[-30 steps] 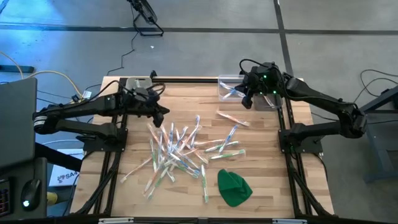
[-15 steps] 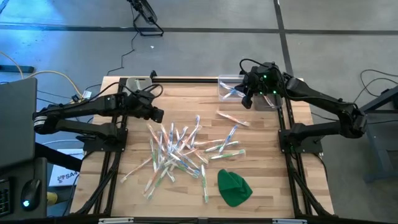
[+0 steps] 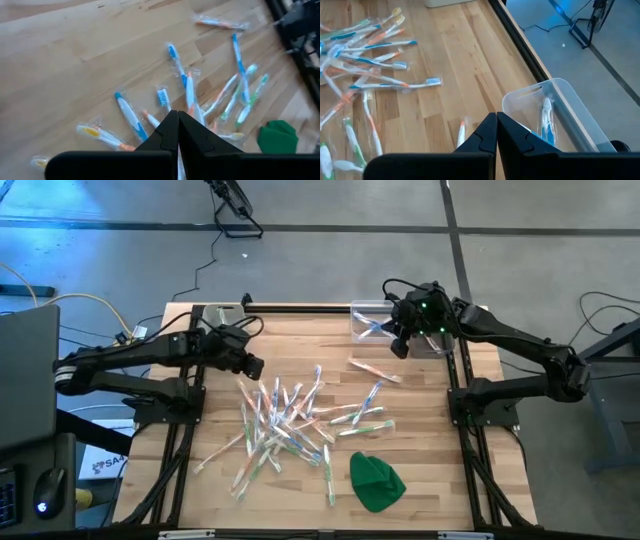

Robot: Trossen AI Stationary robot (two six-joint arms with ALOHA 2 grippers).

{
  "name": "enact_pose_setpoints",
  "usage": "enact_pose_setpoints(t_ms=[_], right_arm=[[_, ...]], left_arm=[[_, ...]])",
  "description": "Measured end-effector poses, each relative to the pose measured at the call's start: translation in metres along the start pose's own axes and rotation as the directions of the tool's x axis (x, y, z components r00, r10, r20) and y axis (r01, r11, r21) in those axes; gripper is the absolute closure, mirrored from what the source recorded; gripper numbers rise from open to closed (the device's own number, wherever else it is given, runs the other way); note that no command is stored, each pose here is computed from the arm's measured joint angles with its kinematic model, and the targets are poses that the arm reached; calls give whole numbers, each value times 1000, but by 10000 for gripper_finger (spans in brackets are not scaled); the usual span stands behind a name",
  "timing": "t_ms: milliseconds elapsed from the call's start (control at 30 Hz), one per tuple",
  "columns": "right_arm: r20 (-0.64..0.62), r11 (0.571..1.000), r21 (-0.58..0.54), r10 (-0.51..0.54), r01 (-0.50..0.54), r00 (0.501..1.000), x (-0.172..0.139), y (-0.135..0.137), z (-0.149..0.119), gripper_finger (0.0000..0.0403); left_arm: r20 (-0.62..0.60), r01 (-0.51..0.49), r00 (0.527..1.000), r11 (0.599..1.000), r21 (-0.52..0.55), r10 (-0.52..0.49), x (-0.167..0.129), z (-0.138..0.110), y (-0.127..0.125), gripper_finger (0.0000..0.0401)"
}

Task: Pick & Place Toothbrushes
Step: Put the orange toothbrush into the black bin

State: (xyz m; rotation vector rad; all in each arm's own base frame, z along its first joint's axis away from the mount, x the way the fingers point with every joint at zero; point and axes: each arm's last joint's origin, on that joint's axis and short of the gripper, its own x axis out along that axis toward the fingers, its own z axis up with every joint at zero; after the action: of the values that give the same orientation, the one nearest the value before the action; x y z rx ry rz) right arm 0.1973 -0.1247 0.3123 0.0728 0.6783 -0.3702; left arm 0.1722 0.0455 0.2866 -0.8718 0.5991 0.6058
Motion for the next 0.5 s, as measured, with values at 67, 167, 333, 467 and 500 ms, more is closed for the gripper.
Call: enact_pose_setpoints(t_ms=[67, 167, 333, 467, 500], right_arm=[[4, 1000, -1, 0, 0, 1000, 0, 0, 0, 400], [5, 1000, -1, -1, 1, 1000, 0, 0, 0, 400], [5, 1000, -1, -1, 1, 1000, 0, 0, 0, 400], [4, 1000, -1, -1, 1, 1000, 0, 0, 0, 400], [4, 1000, -1, -1, 1, 1000, 0, 0, 0, 400]], left_arm=[[-9, -9, 1000, 1000, 1, 9, 3, 0, 0, 393], [-39, -30, 999, 1000, 1, 30, 11, -1, -1, 368], [-121, -112, 987, 993, -39, 106, 28, -4, 1, 297], [-181, -187, 968, 981, -44, 176, 39, -8, 5, 258], [-198, -210, 960, 977, -39, 198, 42, -10, 6, 253]])
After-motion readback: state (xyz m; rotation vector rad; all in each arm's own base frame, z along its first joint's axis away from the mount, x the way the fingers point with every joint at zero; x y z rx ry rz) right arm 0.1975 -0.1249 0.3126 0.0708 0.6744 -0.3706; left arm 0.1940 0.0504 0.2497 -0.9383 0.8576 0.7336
